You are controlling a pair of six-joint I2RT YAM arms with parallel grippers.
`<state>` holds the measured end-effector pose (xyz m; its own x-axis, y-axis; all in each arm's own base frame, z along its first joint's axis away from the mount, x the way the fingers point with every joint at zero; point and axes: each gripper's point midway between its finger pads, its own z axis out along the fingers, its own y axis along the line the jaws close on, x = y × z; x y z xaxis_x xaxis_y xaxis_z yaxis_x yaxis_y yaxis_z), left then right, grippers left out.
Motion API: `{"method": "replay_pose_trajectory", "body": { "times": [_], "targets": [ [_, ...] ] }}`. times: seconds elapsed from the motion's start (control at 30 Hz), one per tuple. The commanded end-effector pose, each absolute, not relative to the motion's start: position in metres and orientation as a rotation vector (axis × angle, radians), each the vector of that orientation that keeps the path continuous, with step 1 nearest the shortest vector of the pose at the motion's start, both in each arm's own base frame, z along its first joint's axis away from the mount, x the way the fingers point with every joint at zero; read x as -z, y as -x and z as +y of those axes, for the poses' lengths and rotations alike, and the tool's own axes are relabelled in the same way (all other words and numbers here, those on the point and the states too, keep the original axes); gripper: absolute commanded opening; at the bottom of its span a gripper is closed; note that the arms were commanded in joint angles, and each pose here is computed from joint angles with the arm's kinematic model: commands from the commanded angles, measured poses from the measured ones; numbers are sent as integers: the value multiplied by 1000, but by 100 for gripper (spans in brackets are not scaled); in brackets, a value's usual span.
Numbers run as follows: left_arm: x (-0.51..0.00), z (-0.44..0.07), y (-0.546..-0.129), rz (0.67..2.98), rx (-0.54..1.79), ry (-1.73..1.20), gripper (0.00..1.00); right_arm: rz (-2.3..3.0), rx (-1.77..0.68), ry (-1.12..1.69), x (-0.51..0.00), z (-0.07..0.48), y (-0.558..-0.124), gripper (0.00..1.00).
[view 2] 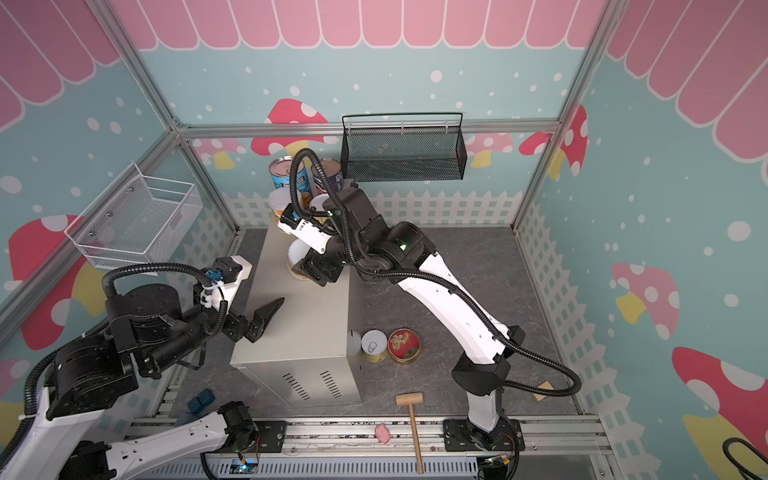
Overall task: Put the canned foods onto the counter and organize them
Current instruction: 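Carry the peach can over the cabinet top toward the orange cup, then set the peach can upright on the cabinet top with the right gripper, then open and withdraw the right gripper while the left gripper approaches the peach can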
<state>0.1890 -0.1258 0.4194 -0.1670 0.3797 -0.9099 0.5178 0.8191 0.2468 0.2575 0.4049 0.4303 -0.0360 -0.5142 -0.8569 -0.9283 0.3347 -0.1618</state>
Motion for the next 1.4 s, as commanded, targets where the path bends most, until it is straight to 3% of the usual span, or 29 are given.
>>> {"method": "replay_pose_trajectory", "body": {
  "times": [0.0, 0.83, 1.37],
  "targets": [
    [-416, -118, -186, 1790, 100, -704, 100, 1639, -559, 1326, -434, 415, -257, 77],
    [-411, -141, -201, 1788, 116, -727, 100, 1570, -653, 1280, -452, 439, -254, 85],
    [-412, -167, -221, 1749, 219, -713, 100, 1612, -445, 1022, -465, 350, -253, 99]
  ]
}}
